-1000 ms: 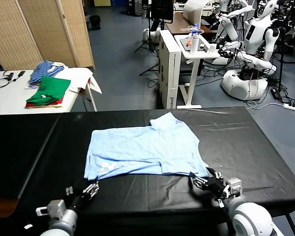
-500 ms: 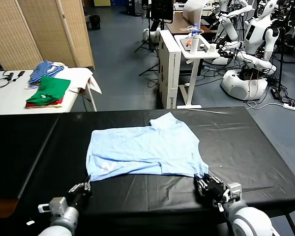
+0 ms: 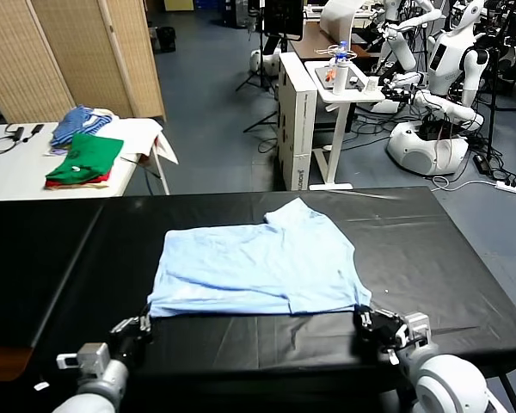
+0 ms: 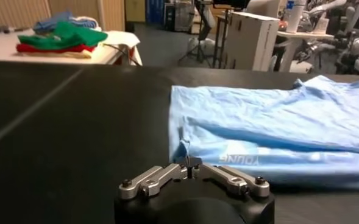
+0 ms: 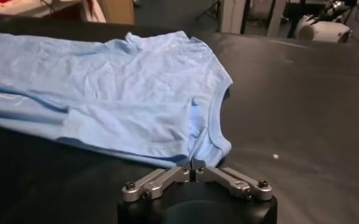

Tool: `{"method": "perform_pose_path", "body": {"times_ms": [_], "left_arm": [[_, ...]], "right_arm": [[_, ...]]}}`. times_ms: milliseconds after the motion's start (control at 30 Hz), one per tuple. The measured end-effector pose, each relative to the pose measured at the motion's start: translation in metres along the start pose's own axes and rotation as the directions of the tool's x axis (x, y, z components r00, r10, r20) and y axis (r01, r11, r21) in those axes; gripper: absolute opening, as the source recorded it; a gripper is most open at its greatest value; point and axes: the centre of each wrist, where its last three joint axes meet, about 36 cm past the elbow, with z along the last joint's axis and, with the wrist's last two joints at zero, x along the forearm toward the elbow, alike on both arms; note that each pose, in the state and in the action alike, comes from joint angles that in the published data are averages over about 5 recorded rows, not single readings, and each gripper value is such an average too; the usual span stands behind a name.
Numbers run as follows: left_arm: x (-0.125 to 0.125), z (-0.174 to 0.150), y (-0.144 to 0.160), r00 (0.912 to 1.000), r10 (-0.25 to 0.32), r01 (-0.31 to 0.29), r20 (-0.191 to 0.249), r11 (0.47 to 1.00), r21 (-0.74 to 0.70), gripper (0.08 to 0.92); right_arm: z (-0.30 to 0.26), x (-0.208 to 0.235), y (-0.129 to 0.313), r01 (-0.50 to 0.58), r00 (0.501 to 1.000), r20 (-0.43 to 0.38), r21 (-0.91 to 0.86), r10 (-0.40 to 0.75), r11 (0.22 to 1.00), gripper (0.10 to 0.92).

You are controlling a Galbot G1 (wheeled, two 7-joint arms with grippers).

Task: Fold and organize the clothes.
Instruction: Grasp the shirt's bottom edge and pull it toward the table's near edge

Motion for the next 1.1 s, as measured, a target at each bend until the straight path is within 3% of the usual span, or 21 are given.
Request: {"method": "perform_pose_path", "body": {"times_ms": [433,533,700,800,900,1100], "left_arm": [[0.028,0.01,0.002,0.9985,-0.002,-0.002,-0.055,0.997,-0.071,0.144],[0.031,0.014,0.001,0.9977,-0.004,-0.001,-0.068,0.998,-0.07,0.144],[0.036,0.014,-0.001,0.9972,-0.009,0.005,-0.075,0.998,-0.061,0.156],[0.039,0.013,-0.002,0.9972,-0.016,0.012,-0.074,0.998,-0.057,0.266],[0.041,0.01,-0.002,0.9971,-0.031,0.027,-0.07,0.998,-0.055,0.454],[0.044,0.001,-0.002,0.9957,-0.073,0.07,-0.056,0.996,-0.051,0.814]], "right_arm": [[0.009,0.027,0.01,-0.012,0.999,-0.043,-0.004,0.012,1.0,0.152],[0.007,0.032,0.011,-0.012,0.999,-0.037,-0.005,0.012,1.0,0.235],[-0.002,0.043,0.013,-0.011,1.0,-0.011,-0.004,0.01,1.0,0.535],[-0.007,0.049,0.013,-0.011,1.0,0.006,-0.003,0.011,1.0,0.725],[-0.014,0.054,0.013,-0.006,1.0,0.027,-0.006,0.006,1.0,0.862],[-0.025,0.051,0.008,0.021,0.998,0.059,-0.03,-0.019,0.999,0.906]]}}
